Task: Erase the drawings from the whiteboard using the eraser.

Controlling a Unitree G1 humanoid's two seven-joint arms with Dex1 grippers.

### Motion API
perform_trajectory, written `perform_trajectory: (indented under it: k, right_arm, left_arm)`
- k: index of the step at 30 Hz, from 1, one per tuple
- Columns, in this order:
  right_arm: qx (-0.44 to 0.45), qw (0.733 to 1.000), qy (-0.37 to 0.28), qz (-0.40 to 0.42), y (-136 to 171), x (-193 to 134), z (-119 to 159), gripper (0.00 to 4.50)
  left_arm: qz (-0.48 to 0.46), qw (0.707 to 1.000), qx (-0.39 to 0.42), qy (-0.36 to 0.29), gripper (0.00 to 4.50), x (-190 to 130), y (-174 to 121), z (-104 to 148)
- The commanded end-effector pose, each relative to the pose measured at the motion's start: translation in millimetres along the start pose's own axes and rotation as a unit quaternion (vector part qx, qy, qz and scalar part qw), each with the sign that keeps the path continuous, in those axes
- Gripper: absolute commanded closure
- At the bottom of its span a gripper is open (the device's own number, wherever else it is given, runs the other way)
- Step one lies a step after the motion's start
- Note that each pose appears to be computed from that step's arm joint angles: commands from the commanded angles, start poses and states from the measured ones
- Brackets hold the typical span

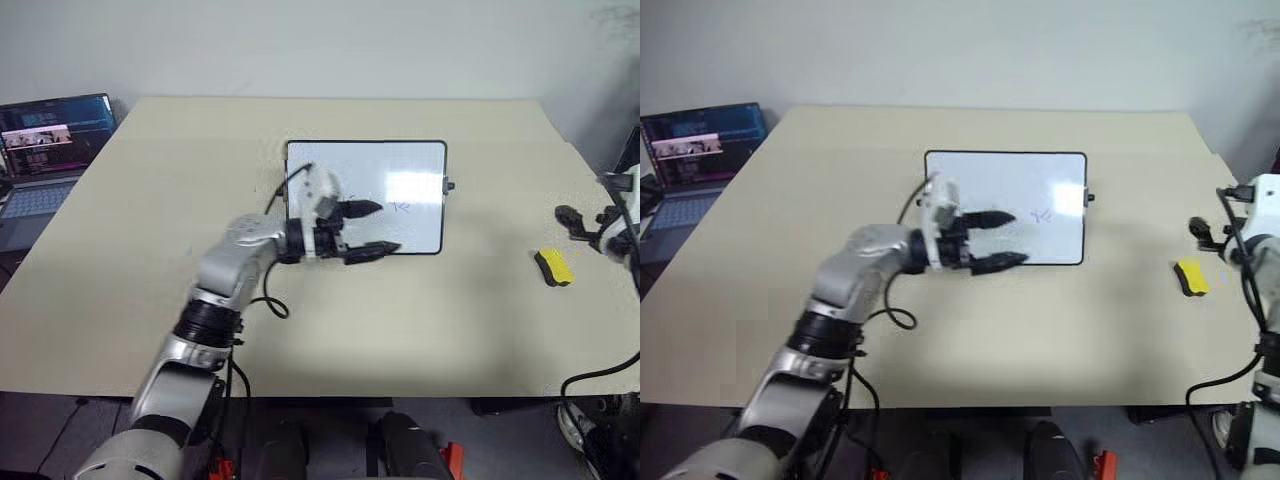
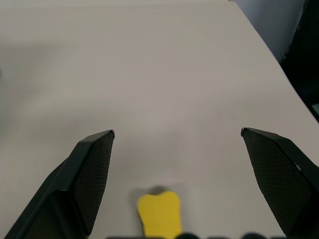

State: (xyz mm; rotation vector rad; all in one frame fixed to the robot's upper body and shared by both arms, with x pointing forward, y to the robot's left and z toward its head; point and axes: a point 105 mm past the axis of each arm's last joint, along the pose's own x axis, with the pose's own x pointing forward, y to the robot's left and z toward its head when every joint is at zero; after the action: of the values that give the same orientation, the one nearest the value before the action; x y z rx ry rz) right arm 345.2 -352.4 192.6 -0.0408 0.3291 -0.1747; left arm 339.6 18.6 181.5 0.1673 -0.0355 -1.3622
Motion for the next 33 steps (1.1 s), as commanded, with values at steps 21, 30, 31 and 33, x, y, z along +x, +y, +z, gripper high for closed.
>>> perform_trajectory:
  k: [21, 30, 31, 33]
  right_arm:
    - [-0.027, 0.99, 0.116, 0.072, 1.1, 11.0, -46.3, 0.03]
    - [-0.027, 0.99, 0.116, 0.075, 5.6, 16.2, -47.4, 0.64]
    - [-0.027, 0.99, 0.117, 0.075, 5.9, 16.3, -48.0, 0.96]
    - [-0.025, 0.99, 0.12, 0.076, 6.2, 16.9, -50.7, 1.7]
  left_arm:
    - [-0.032, 0.998, 0.049, 0.016, 0.0, 33.1, -22.9, -19.8]
    - [-0.018, 0.998, 0.048, 0.021, 0.0, 31.7, -20.6, -21.9]
    - [-0.018, 0.998, 0.048, 0.022, 0.0, 31.7, -20.9, -22.4]
    - [-0.018, 0.999, 0.046, 0.019, 0.0, 32.3, -21.4, -21.5]
